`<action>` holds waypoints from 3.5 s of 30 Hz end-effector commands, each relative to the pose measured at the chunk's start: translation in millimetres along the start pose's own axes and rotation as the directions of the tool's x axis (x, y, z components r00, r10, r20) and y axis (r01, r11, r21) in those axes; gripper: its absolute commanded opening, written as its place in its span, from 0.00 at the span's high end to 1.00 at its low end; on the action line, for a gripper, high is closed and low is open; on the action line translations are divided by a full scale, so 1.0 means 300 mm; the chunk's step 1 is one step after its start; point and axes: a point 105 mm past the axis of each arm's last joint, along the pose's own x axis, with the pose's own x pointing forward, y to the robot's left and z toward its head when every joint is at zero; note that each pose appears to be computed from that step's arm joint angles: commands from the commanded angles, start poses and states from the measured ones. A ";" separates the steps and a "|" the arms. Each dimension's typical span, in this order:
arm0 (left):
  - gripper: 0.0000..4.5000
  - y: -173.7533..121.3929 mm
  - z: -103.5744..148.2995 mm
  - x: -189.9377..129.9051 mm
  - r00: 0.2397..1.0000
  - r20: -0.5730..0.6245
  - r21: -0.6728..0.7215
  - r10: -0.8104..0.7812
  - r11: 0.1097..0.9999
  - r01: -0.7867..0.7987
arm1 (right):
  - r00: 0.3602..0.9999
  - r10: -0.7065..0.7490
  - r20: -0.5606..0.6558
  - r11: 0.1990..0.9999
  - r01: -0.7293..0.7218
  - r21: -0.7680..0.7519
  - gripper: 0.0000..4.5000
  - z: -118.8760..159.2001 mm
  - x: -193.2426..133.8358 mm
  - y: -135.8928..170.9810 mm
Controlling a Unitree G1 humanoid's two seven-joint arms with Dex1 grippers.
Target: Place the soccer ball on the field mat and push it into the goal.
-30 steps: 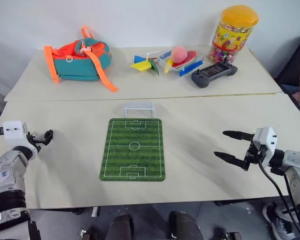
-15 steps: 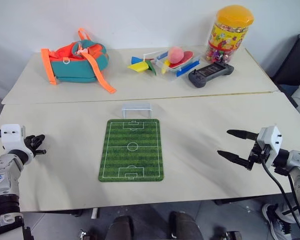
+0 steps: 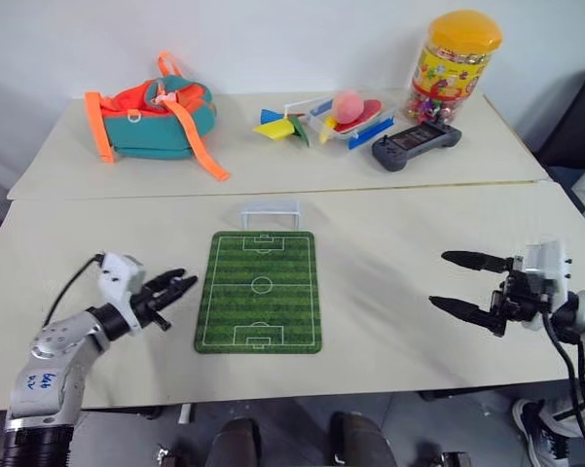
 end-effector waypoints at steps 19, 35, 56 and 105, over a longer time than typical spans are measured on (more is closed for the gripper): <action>0.81 -0.259 -0.033 0.134 0.792 -0.202 0.158 -0.575 0.779 0.606 | 0.998 -0.056 -0.036 0.997 0.058 0.045 0.00 -0.061 -0.071 0.138; 0.65 -0.248 -0.069 0.154 0.805 -0.221 0.188 -0.550 0.786 0.589 | 0.994 -0.094 -0.061 0.995 0.096 0.029 0.00 -0.071 -0.077 0.114; 0.27 -0.220 0.149 0.104 0.843 -0.041 0.344 -0.537 0.785 0.516 | 1.000 -0.012 -0.005 0.998 0.013 0.068 0.00 -0.056 -0.083 0.147; 0.99 0.067 0.243 0.162 0.975 0.069 0.214 -0.209 0.958 0.191 | 0.993 -0.100 0.058 0.993 0.096 0.069 0.00 -0.052 -0.011 0.094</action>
